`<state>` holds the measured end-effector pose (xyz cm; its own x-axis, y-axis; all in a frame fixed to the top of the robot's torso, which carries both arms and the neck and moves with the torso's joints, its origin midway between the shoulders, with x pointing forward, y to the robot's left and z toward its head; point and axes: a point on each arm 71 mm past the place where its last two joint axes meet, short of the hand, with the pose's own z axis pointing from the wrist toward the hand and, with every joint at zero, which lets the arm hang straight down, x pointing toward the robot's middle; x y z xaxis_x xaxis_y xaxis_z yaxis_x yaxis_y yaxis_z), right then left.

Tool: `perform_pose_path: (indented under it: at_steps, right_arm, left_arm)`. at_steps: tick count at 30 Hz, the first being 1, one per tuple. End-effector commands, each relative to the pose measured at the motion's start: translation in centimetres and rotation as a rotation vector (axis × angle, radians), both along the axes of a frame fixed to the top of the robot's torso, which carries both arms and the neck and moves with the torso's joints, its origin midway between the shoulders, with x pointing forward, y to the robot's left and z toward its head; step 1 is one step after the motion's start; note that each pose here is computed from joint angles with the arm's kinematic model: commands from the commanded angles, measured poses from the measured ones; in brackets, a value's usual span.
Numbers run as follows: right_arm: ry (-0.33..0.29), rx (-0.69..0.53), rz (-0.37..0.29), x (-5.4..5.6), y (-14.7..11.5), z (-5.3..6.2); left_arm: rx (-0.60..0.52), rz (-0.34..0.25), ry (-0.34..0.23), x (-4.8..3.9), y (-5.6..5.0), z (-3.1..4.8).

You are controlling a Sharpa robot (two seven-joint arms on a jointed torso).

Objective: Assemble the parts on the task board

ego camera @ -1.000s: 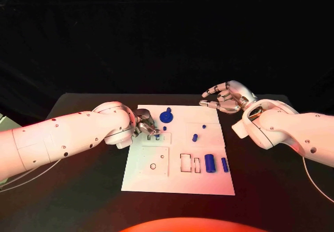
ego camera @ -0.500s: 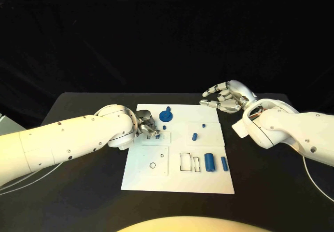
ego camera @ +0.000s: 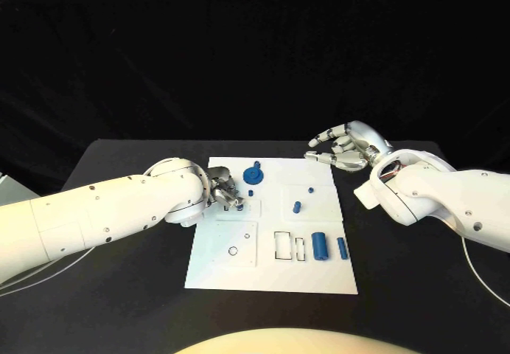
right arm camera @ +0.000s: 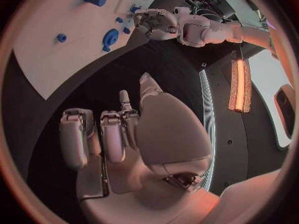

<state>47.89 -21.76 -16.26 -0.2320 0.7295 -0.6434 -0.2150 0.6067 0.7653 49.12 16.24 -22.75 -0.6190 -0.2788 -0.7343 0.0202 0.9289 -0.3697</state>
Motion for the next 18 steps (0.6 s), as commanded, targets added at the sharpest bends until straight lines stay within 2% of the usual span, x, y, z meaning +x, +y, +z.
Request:
perform_pose_path:
  at_steps: [1,18]
  right_arm:
    - [0.006,-0.003,0.017,-0.06,0.13,-0.10]
    - [0.010,-0.003,0.018,-0.07,0.15,-0.23]
  left_arm:
    - [0.028,-0.029,0.021,-0.19,-0.19,-0.17]
    - [0.052,-0.048,0.042,-0.33,-0.29,-0.43]
